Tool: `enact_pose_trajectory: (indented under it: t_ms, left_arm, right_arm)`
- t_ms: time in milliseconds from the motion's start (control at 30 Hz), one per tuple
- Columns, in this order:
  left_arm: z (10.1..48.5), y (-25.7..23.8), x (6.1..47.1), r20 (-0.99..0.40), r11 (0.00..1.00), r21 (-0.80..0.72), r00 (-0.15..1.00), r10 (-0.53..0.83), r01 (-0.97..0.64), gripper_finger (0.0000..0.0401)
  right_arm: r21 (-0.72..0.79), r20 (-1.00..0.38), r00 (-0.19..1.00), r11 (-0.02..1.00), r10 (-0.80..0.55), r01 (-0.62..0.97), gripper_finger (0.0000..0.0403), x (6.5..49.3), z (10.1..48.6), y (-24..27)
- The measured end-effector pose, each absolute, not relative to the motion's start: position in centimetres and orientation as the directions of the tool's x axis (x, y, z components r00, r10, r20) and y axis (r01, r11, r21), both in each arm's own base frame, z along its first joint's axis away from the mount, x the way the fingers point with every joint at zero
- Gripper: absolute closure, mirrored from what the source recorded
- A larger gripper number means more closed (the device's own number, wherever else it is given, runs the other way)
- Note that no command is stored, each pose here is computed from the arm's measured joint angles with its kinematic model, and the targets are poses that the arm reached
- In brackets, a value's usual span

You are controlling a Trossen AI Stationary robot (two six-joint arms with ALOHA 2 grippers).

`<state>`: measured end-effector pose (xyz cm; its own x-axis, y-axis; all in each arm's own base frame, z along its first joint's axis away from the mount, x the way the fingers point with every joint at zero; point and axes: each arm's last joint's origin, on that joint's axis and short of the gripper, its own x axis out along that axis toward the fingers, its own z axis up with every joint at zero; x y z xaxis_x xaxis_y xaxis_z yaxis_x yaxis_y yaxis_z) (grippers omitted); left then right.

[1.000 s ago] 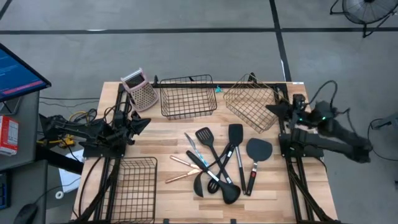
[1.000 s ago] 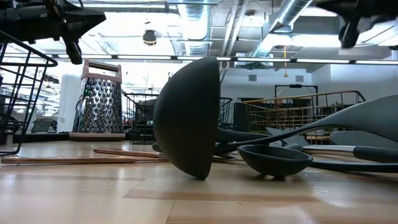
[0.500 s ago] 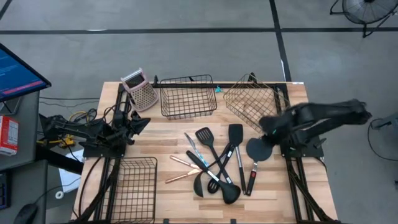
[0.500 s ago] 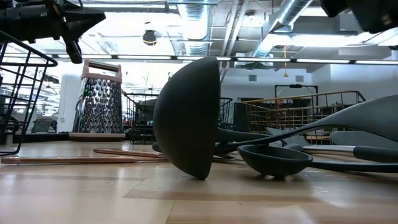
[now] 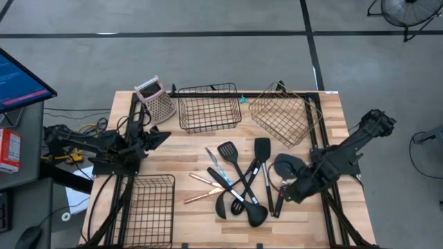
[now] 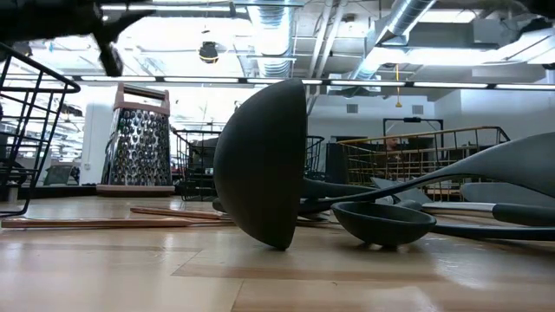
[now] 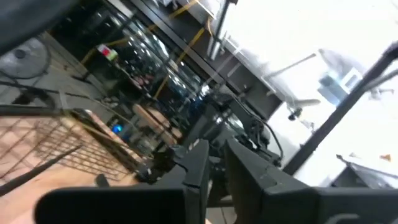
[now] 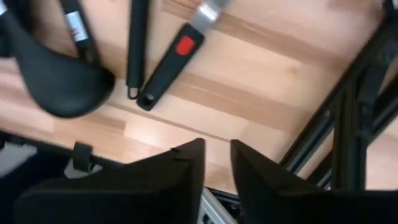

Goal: Pick & Place Kitchen Items
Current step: Put the black serving spoon into the bottom black wire basket

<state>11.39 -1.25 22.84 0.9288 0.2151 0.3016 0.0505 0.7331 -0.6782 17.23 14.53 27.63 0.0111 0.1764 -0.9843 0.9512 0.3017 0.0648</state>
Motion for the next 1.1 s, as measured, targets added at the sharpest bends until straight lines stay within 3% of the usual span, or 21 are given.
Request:
enact_pose_trajectory:
  t_ms: [233,367,500,633,800,1100]
  left_arm:
    - [27.0,-2.3,16.4,0.195,0.812,-0.584,0.968,0.156,-0.014,0.0294]
    - [27.5,-2.6,21.1,0.009,0.841,-0.535,0.995,0.102,-0.081,0.0266]
    - [27.1,-2.3,25.9,-0.206,0.856,-0.506,0.979,0.003,-0.109,0.0258]
    - [27.5,-1.4,29.2,-0.250,0.865,-0.500,0.963,-0.104,-0.037,0.0260]
    - [26.3,-0.9,31.2,-0.398,0.866,-0.486,0.913,-0.095,-0.122,0.0260]
    - [23.8,-3.5,33.4,-0.499,0.909,-0.379,0.866,-0.042,-0.174,0.0260]
  right_arm:
    - [0.038,-0.987,-0.008,0.279,0.162,0.959,0.0196,16.7,27.4,15.4]
    - [0.057,-0.991,0.020,0.281,0.134,0.958,0.0152,16.8,27.3,15.3]
    - [0.069,-0.992,0.035,0.300,0.118,0.951,0.0144,16.9,27.3,15.2]
    - [0.076,-0.993,0.040,0.334,0.112,0.940,0.0143,16.9,27.3,15.2]
    - [0.088,-0.994,0.056,0.373,0.095,0.924,0.0143,16.9,27.3,15.2]
    - [0.122,-0.992,0.119,0.395,0.033,0.911,0.0143,17.1,27.3,15.0]
